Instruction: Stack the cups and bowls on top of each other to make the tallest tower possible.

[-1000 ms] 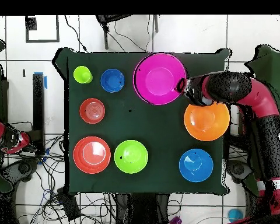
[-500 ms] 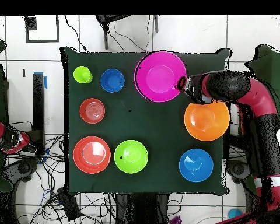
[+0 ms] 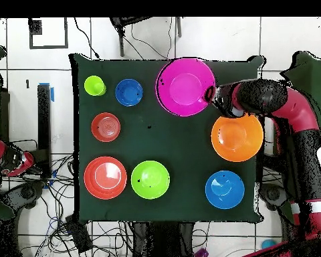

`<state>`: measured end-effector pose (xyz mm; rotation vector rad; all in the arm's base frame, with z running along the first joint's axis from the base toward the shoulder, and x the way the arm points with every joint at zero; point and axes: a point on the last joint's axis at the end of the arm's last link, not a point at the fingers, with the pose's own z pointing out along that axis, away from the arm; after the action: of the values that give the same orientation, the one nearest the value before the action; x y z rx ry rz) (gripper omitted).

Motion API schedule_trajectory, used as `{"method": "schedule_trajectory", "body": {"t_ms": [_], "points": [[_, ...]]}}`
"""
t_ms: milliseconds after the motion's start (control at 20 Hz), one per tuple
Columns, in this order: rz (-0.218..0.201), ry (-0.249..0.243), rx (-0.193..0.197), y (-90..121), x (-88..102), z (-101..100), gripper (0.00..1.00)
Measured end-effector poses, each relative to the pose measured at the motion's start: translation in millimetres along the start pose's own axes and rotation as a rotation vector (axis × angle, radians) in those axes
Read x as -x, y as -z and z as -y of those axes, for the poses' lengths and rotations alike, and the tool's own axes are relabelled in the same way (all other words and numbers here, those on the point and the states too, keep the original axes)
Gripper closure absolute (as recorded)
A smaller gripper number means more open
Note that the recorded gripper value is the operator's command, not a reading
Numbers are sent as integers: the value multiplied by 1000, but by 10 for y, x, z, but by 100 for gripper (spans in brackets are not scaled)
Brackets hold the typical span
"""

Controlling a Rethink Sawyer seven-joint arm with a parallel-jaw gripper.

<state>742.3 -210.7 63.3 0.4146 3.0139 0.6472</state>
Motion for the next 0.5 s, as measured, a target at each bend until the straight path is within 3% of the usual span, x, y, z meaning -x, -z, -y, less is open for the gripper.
{"method": "schedule_trajectory", "body": {"t_ms": [500], "points": [[-17,15,-44,-91,-42,-30,100]]}}
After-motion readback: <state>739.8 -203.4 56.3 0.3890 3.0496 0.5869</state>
